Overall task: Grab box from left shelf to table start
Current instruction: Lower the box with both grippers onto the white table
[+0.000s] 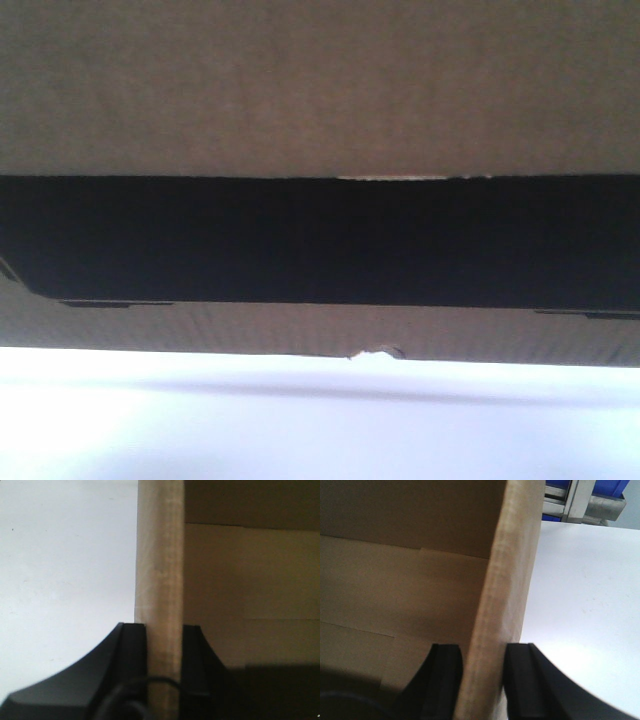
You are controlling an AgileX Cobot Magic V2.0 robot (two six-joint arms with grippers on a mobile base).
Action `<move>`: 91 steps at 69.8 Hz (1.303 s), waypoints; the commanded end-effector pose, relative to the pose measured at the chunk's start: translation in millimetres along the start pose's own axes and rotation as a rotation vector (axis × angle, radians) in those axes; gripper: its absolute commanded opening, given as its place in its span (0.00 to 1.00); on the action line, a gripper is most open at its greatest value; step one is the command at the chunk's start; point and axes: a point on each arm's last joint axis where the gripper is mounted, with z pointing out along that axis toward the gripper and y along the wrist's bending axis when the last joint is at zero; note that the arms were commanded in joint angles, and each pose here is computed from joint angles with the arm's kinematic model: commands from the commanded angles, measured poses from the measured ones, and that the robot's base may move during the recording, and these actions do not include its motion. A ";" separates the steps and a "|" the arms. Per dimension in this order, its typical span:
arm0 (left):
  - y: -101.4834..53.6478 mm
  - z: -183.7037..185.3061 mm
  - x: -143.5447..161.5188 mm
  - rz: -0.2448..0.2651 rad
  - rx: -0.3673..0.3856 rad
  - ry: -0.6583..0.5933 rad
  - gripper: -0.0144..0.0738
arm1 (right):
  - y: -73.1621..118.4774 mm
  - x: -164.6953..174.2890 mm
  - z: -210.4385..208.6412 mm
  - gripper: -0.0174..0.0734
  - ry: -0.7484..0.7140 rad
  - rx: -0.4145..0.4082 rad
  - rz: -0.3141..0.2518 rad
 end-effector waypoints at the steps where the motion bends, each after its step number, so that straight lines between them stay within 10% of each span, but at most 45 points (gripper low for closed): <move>1: -18.0 -7.3 -18.8 -0.089 0.186 -0.128 0.05 | 4.6 -22.5 -7.4 0.26 -0.192 -0.047 0.030; 40: -44.3 79.1 -23.5 -0.041 0.109 0.066 0.05 | 4.6 -22.5 -7.4 0.26 -0.192 -0.047 0.030; 91: -39.3 70.8 -39.4 0.023 0.036 0.014 0.05 | 4.6 -22.5 -7.4 0.26 -0.192 -0.047 0.031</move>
